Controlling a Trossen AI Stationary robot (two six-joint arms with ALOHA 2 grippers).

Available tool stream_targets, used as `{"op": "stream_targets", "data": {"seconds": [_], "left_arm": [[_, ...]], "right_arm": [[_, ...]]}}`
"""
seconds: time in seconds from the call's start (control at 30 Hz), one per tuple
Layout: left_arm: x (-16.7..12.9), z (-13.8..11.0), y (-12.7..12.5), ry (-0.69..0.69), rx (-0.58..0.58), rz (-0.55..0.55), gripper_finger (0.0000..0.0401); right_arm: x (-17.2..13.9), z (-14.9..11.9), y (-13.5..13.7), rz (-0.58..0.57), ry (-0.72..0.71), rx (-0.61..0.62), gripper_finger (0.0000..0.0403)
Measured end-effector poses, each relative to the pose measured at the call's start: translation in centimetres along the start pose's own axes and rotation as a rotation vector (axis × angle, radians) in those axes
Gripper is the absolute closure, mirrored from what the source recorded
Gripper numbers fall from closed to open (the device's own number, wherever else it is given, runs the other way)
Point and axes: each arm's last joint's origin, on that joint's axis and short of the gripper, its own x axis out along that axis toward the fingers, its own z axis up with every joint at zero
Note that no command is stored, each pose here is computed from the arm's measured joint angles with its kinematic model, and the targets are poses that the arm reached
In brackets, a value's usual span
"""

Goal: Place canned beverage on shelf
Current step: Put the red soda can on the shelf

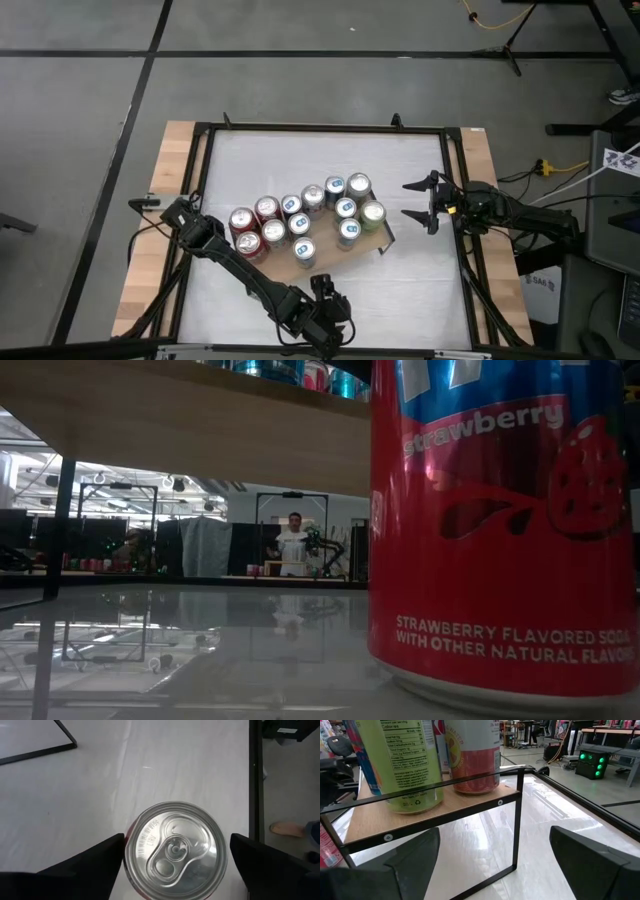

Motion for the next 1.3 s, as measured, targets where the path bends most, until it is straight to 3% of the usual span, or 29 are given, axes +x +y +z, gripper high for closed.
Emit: {"op": "stream_targets", "data": {"seconds": [0.4,0.67,1.3], "left_arm": [[-0.1,0.1,0.0,-0.007,-0.001,0.009,0.0131],[-1.4,1.1,0.0,-0.033,-0.034,-0.024,0.0131],[-8.5,2.3,1.0,-0.024,-0.134,-0.115,0.0130]], "right_arm": [[0.0,0.0,0.0,0.000,0.000,0.000,0.0036],[0.0,0.0,0.0,0.000,0.000,0.000,0.0036],[0.0,0.0,0.0,0.000,0.000,0.000,0.0036]]}}
